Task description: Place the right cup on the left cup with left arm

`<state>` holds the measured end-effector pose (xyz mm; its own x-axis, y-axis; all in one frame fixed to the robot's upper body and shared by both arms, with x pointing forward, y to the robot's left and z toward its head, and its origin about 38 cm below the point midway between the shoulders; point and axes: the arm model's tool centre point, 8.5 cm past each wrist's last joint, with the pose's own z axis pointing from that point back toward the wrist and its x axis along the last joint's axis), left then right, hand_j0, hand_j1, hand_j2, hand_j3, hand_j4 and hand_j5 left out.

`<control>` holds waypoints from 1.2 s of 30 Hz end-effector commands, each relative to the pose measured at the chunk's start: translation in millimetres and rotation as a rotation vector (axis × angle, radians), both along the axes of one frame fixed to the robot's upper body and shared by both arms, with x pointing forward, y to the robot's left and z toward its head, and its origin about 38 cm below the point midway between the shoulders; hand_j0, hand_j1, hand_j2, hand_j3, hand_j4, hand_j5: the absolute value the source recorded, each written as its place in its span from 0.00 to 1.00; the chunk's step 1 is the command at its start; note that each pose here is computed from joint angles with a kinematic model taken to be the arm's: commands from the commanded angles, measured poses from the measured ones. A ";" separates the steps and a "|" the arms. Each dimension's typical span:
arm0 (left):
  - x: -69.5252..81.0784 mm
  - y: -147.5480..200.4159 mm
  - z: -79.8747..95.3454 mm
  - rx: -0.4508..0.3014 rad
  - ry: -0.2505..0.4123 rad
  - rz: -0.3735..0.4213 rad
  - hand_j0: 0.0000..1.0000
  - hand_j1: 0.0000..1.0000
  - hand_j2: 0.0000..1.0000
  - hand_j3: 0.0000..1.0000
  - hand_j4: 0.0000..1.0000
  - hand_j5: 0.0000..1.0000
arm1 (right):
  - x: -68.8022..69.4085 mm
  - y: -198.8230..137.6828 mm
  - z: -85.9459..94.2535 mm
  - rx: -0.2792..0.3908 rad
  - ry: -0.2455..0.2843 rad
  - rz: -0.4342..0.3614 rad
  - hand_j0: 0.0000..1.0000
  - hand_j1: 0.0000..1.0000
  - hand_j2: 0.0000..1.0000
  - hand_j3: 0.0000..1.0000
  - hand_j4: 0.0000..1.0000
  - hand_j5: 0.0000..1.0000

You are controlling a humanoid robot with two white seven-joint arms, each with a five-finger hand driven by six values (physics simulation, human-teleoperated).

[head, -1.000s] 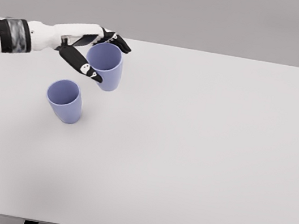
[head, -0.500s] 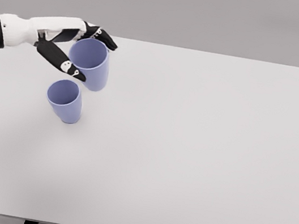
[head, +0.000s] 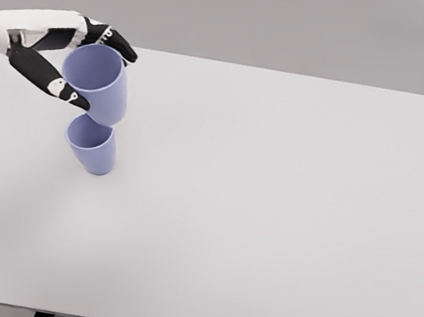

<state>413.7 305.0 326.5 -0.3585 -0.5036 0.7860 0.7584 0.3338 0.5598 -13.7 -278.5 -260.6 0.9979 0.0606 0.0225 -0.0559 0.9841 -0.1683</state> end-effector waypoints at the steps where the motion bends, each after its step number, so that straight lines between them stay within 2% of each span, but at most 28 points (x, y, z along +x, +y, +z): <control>1: -2.0 4.4 2.7 0.000 0.002 0.008 0.76 0.76 0.76 0.76 0.76 0.76 | -1.0 -0.1 0.0 0.000 0.002 0.000 1.00 1.00 1.00 1.00 1.00 1.00; 5: -5.0 12.7 -4.1 0.013 0.022 0.026 0.76 0.76 0.76 0.76 0.76 0.76 | -1.0 -0.1 0.0 0.000 0.002 0.000 1.00 1.00 1.00 1.00 1.00 1.00; 15: -7.5 19.1 -7.2 0.025 0.033 0.039 0.76 0.76 0.76 0.76 0.76 0.76 | 0.0 -0.1 0.0 0.000 0.000 0.000 1.00 1.00 1.00 1.00 1.00 1.00; 18: -12.4 19.3 -6.1 0.034 0.033 0.033 0.76 0.76 0.76 0.76 0.76 0.76 | -1.0 -0.1 0.0 0.000 0.002 0.000 1.00 1.00 1.00 1.00 1.00 1.00; 33: -12.4 18.1 -13.3 0.032 0.048 0.031 0.76 0.76 0.76 0.76 0.76 0.76 | -1.0 -0.1 0.0 0.000 0.002 0.000 1.00 1.00 1.00 1.00 1.00 1.00; 36: -13.2 19.1 -20.4 0.033 0.065 0.035 0.76 0.76 0.76 0.76 0.76 0.76 | 0.0 -0.1 0.0 0.000 0.000 0.000 1.00 1.00 1.00 1.00 1.00 1.00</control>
<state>400.4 323.9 305.4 -0.2909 -0.5440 0.7870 0.7816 0.3393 0.5234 -14.7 -278.5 -260.6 0.9980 0.0604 0.0210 -0.0560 0.9842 -0.1682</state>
